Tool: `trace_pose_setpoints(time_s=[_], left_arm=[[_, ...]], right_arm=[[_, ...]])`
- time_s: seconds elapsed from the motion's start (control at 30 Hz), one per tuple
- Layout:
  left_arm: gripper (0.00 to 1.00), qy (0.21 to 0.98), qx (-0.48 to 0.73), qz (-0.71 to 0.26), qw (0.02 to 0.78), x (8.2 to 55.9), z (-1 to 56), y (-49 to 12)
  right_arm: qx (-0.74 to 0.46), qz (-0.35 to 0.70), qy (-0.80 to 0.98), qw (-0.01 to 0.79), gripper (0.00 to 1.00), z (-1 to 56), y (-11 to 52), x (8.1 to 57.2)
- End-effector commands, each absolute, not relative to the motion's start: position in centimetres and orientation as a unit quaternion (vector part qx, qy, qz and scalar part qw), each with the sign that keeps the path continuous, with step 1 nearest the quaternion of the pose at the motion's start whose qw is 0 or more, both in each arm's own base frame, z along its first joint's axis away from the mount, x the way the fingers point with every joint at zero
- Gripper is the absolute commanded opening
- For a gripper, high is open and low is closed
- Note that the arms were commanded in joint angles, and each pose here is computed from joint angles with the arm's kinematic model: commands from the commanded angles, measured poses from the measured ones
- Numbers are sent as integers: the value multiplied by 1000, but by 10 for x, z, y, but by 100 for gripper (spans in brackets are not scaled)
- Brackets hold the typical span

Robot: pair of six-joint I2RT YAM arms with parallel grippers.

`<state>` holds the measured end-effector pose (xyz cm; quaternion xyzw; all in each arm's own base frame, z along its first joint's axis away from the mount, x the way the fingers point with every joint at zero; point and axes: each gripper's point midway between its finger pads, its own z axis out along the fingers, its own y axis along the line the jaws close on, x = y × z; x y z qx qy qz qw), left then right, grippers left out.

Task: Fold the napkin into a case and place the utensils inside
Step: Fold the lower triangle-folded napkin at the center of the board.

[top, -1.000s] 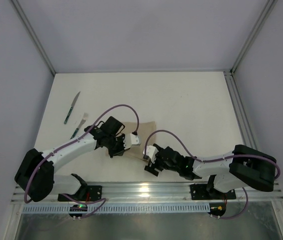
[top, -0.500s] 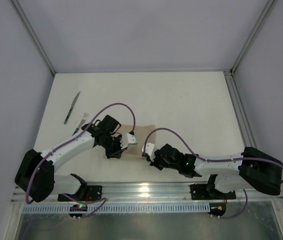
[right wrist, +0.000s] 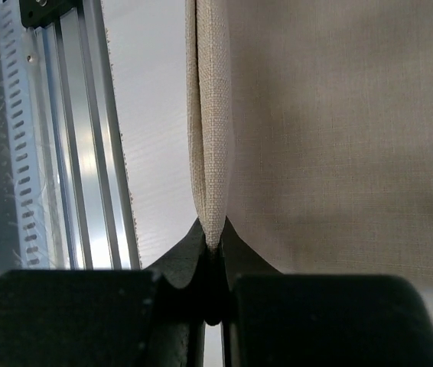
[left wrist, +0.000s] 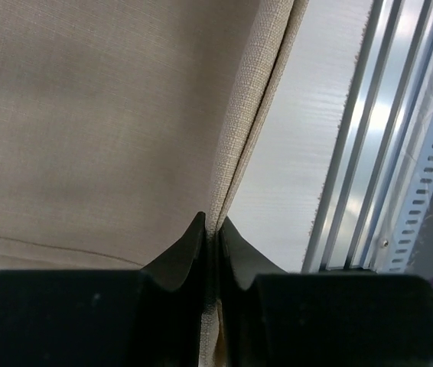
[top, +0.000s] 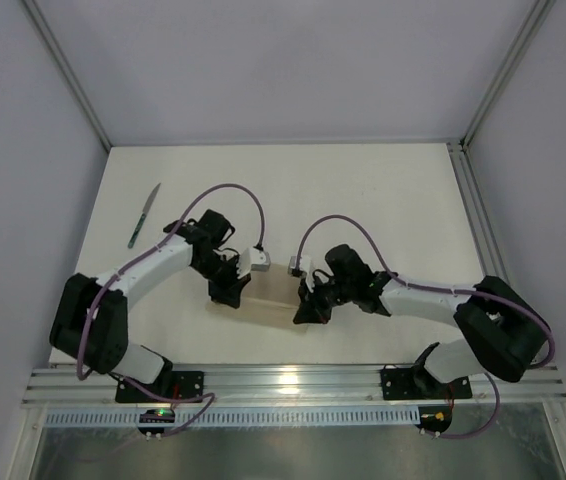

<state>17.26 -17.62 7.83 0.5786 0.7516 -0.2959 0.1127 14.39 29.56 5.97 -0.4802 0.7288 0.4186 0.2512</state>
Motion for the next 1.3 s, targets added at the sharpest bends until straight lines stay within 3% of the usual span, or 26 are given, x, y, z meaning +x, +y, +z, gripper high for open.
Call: trace_pose_setpoints(time_s=[0.0,0.23,0.33,0.37,0.43,0.47,0.5,0.77,0.87,0.93,1.03,1.17,1.27], left_arm=[[12,758,574,-295,93,194,67,-179],[16,779,553,-286,73,225,41,-182],[18,785,544,-283,82,235,38,-182],[17,785,543,-284,85,236,38,-182],[10,784,542,-288,91,238,40,-185],[7,782,543,-289,96,238,41,-185],[0,783,542,-289,97,237,41,-185],[0,783,534,-296,122,237,46,-184],[0,781,534,-297,131,236,49,-184],[0,779,534,-299,135,234,51,-184],[0,779,532,-305,134,231,52,-183],[0,778,525,-316,140,231,55,-183],[0,776,514,-331,152,234,63,-182]], right_arm=[[-457,472,733,178,4,52,293,139],[-393,464,779,154,4,31,287,172],[-379,461,786,163,11,31,285,179],[-376,460,787,166,21,31,284,181],[-373,456,791,169,31,31,282,182],[-373,454,790,175,44,34,281,183],[-374,454,789,178,48,36,281,184],[-324,447,803,225,54,91,273,208],[-322,426,809,247,45,100,275,225],[-303,433,810,254,29,100,280,233],[-270,437,816,265,15,95,289,252],[-226,431,832,265,4,71,296,270],[-200,421,855,228,4,43,295,270]])
